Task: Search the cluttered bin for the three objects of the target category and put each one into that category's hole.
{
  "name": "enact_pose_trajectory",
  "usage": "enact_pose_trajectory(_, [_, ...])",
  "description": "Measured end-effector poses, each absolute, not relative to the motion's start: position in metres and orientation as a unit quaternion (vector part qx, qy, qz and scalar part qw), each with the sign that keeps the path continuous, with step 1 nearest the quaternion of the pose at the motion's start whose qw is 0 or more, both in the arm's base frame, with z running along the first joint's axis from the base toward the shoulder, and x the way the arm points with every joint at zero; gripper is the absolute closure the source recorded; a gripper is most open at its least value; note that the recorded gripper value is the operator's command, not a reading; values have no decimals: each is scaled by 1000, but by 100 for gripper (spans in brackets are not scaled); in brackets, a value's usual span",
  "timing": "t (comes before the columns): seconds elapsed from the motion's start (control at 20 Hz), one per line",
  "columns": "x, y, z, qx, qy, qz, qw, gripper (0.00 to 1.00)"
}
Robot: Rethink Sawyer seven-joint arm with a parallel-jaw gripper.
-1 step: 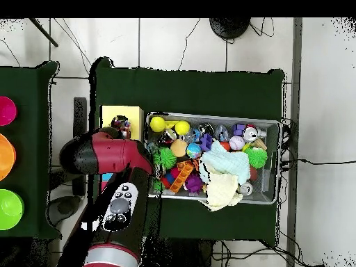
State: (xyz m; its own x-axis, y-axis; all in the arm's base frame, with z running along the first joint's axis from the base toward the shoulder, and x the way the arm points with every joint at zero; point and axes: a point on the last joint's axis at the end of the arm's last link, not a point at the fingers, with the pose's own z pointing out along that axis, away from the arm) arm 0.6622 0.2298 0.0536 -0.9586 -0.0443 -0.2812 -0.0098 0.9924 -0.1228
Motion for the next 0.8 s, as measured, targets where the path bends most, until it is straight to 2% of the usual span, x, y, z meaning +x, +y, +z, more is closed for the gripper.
enact_pose_trajectory(0.4, [662,230,54,-14,988,-61,141,100])
enact_pose_trajectory(0.8, [664,231,61,-12,991,-60,119,100])
